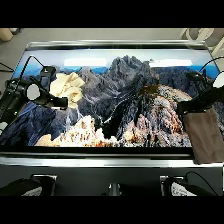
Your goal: Fold the shirts.
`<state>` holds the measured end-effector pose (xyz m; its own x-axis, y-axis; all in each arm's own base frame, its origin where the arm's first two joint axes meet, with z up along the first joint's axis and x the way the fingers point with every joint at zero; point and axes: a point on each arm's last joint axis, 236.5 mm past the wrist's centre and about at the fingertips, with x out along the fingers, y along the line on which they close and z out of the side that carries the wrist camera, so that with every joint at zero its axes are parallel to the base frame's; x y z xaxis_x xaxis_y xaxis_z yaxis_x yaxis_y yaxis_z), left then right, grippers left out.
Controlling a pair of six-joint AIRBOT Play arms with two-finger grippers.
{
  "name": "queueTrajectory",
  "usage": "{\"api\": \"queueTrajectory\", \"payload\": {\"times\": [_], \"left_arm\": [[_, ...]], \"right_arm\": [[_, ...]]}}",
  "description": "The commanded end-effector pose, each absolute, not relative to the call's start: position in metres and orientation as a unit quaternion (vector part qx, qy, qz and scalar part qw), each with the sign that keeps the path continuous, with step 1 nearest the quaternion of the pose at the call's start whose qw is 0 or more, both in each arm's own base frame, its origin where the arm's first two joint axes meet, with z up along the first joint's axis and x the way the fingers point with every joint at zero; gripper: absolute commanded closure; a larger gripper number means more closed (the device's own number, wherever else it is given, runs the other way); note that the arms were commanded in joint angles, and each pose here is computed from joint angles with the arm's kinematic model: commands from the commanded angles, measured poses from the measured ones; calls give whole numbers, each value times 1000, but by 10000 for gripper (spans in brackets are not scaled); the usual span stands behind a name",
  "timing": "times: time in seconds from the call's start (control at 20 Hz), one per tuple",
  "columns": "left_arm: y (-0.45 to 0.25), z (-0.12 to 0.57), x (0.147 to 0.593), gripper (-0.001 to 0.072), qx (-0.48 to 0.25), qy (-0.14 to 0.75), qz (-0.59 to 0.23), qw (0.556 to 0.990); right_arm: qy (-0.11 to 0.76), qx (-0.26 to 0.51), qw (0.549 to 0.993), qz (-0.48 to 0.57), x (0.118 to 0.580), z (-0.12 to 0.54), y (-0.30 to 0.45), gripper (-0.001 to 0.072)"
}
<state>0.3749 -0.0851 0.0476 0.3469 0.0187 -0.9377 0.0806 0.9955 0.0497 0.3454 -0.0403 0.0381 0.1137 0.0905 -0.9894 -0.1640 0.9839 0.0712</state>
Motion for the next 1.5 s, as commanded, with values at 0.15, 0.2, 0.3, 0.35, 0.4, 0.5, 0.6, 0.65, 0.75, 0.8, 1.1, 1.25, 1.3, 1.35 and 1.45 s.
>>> {"api": "queueTrajectory", "payload": {"times": [0.15,0.2,0.3,0.35,0.4,0.5,0.6,0.65,0.75,0.8,1.1,1.25,1.3,1.35,1.45], "left_arm": [[-85,48,375,-12,44,571,-19,820],[-85,48,375,-12,44,571,-19,820],[-85,48,375,-12,44,571,-19,820],[-85,48,375,-12,44,571,-19,820],[-85,48,375,-12,44,571,-19,820],[-85,48,375,-12,43,571,-19,820],[-85,48,375,-12,44,571,-19,820],[-85,48,375,-12,43,571,-19,820],[-85,48,375,-12,44,571,-19,820],[-85,48,375,-12,43,571,-19,820],[-92,46,377,-12,27,569,-24,822],[-93,39,380,-12,28,570,-25,821],[-94,36,387,-12,28,563,-26,826],[-93,36,400,-13,32,546,-25,837],[-67,35,435,-13,-22,521,29,853]], "right_arm": [[660,-28,746,86,345,38,-40,155],[660,-28,746,86,345,38,-40,155],[660,-28,746,86,345,38,-40,155],[660,-28,746,86,345,38,-40,154],[660,-28,746,86,345,38,-40,155],[660,-28,746,86,345,38,-40,155],[660,-28,746,86,345,38,-40,154],[660,-28,746,86,345,38,-40,154],[660,-28,746,86,345,38,-40,155],[660,-28,746,86,345,38,-40,154],[655,-29,750,84,349,38,-41,154],[649,-30,756,82,353,39,-42,154],[646,-34,759,82,355,39,-42,153],[635,-47,767,86,361,40,-44,153],[609,-76,784,98,375,43,-47,151]]}}
